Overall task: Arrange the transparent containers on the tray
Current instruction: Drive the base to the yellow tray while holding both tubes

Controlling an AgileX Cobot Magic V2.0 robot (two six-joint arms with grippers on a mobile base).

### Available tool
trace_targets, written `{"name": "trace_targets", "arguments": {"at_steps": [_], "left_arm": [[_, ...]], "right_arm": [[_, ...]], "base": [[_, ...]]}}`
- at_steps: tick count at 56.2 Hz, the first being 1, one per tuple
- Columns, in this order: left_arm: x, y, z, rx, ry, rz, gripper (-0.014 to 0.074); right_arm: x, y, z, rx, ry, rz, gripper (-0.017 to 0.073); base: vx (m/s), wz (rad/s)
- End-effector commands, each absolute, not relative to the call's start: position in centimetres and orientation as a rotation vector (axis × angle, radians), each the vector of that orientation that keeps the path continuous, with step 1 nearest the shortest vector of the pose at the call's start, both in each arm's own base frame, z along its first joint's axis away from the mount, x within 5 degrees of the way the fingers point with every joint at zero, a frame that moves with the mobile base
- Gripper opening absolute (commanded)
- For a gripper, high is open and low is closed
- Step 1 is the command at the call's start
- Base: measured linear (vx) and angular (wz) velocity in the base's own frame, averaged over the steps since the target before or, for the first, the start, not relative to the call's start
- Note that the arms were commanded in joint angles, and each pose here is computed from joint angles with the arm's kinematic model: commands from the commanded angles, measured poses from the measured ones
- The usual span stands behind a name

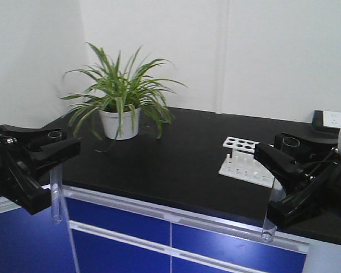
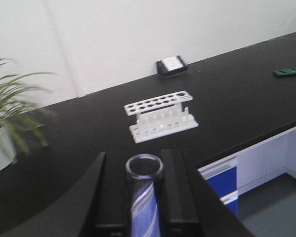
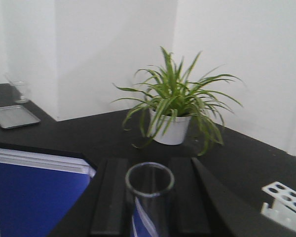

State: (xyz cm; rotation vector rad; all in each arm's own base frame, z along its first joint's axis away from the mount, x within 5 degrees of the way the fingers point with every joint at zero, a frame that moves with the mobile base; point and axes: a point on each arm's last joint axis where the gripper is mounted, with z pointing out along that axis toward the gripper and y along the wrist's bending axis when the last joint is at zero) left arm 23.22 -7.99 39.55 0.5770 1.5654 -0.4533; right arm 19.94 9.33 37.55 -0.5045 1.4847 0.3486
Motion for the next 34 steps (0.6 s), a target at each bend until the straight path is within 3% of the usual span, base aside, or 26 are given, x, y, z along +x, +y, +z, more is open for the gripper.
{"name": "trace_targets", "arguments": {"at_steps": [1,34], "left_arm": [[22.72,-7.93,41.32,0.529,1.511,-0.474,-0.0003],[22.72,-7.93,41.32,0.529,1.511,-0.474,-0.0003]], "right_arm": [[19.4,9.47,39.12,-0.515,1.408,0.381,-0.0011],[19.4,9.47,39.12,-0.515,1.408,0.381,-0.0011]], "base": [[-0.27,0.55],[-0.25,0.53]]}}
